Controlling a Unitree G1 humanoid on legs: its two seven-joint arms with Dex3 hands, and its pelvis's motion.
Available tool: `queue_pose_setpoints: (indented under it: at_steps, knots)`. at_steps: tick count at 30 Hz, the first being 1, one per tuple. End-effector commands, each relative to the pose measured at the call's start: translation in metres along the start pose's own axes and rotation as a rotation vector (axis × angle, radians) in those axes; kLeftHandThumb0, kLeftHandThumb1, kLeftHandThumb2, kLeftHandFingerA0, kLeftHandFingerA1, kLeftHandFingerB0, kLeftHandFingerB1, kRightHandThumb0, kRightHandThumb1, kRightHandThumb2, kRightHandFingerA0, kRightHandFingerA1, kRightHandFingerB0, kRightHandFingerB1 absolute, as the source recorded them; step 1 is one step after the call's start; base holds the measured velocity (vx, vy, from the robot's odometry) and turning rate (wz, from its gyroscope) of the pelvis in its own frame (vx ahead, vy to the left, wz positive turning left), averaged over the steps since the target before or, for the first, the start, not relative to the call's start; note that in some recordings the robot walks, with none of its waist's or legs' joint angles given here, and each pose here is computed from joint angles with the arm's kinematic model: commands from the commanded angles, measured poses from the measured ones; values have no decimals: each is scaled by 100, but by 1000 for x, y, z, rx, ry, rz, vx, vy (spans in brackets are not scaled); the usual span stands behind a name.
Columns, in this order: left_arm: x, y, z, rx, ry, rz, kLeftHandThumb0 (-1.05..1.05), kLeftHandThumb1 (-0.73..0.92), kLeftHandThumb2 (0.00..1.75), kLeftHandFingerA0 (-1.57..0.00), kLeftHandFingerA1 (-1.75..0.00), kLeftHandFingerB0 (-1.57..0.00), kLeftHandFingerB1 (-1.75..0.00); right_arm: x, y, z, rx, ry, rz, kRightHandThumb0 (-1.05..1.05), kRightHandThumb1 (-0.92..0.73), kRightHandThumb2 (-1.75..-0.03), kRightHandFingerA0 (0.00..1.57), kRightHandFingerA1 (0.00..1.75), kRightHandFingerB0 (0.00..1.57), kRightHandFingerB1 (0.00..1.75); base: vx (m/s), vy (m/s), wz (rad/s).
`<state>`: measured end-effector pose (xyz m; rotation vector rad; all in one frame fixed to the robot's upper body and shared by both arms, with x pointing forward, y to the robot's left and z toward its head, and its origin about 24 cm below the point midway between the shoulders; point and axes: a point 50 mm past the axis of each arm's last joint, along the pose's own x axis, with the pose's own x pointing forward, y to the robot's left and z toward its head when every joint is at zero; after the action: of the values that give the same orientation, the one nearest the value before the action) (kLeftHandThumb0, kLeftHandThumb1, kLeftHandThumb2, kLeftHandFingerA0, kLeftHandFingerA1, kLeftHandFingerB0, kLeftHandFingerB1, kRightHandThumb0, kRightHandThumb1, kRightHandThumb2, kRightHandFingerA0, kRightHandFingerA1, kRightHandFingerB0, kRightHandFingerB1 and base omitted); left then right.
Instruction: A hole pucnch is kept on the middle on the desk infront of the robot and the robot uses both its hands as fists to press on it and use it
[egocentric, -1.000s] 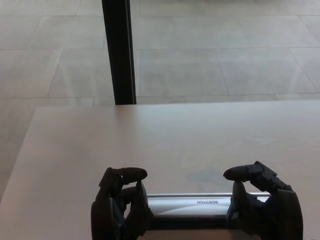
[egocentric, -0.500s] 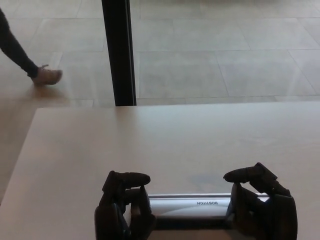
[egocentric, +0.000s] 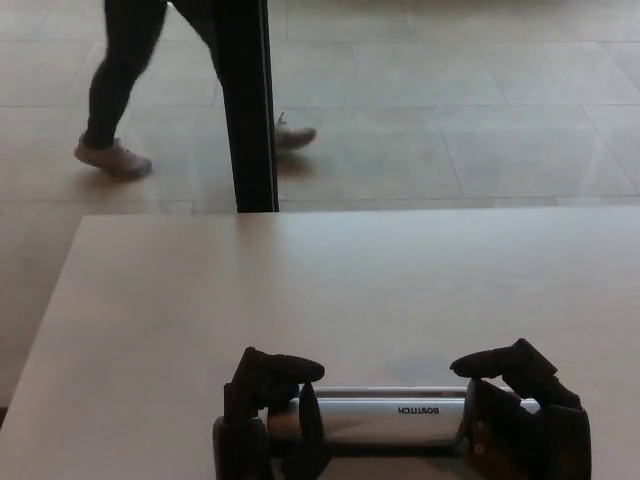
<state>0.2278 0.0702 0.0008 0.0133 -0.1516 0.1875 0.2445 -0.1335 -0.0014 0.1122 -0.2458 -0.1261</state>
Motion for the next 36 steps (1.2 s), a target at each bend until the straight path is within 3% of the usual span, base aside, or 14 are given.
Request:
queue_pose_setpoints:
  at_steps: [1, 11, 12, 21, 22, 26, 27, 30, 31, 32, 33, 34, 36]
  knots:
    - [-33, -52, -20, 135, 107, 80, -26, 75, 93, -87, -175, -63, -164, -46, -30, -52, -168, 311, -223, -46, -52, -110, 107, 175, 86, 159, 0, 0, 0]
    - [-32, -52, -24, 186, 63, 62, -25, 76, 92, -89, -175, -63, -160, -45, -29, -55, -178, 303, -256, -44, -49, -116, 108, 175, 87, 165, 0, 0, 0]
    - [-32, -52, -23, 187, 61, 69, -23, 75, 95, -88, -175, -62, -161, -44, -28, -54, -165, 298, -254, -44, -52, -117, 112, 173, 84, 156, 0, 0, 0]
    - [-34, -51, -24, 188, 54, 89, -24, 77, 91, -86, -175, -63, -156, -41, -24, -49, -148, 240, -226, -48, -55, -110, 105, 175, 84, 160, 0, 0, 0]
    - [-35, -52, -23, 168, 59, 103, -24, 75, 93, -88, -175, -65, -157, -33, -20, -42, -110, 201, -208, -42, -55, -112, 113, 175, 83, 150, 0, 0, 0]
    - [-36, -52, -21, 137, 64, 118, -26, 75, 92, -89, -175, -66, -157, -21, -15, -32, -69, 159, -195, -44, -52, -113, 110, 175, 88, 156, 0, 0, 0]
    - [-37, -53, -20, 117, 85, 120, -28, 77, 94, -88, -175, -64, -165, -10, -15, -23, -44, 111, -159, -40, -51, -116, 107, 175, 86, 152, 0, 0, 0]
    - [-35, -55, -15, 16, 115, 121, -28, 77, 94, -89, -175, -60, -166, 6, -14, -5, 15, 77, -97, -40, -53, -114, 109, 175, 87, 143, 0, 0, 0]
    - [-25, -54, -5, -55, 109, 150, -31, 81, 91, -89, -175, -53, -175, 19, -12, 12, 52, 74, -55, -49, -51, -112, 126, 138, 96, 117, 0, 0, 0]
    - [-14, -52, 5, -112, 91, 162, -29, 80, 95, -91, -175, -54, -175, 27, -9, 28, 82, 78, -18, -39, -54, -102, 104, 175, 84, 135, 0, 0, 0]
    - [-9, -52, 11, -158, 76, 153, -29, 82, 95, -95, -175, -54, -175, 30, -9, 34, 103, 91, -9, -37, -48, -103, 126, 161, 93, 125, 0, 0, 0]
    - [-4, -51, 16, -185, 67, 143, -30, 83, 93, -95, -175, -52, -174, 32, -9, 40, 108, 98, 7, -36, -55, -101, 105, 175, 84, 132, 0, 0, 0]
    - [6, -50, 28, -211, 45, 126, -29, 84, 90, -96, -175, -52, -175, 33, -10, 44, 103, 106, 24, -43, -58, -92, 105, 175, 88, 126, 0, 0, 0]
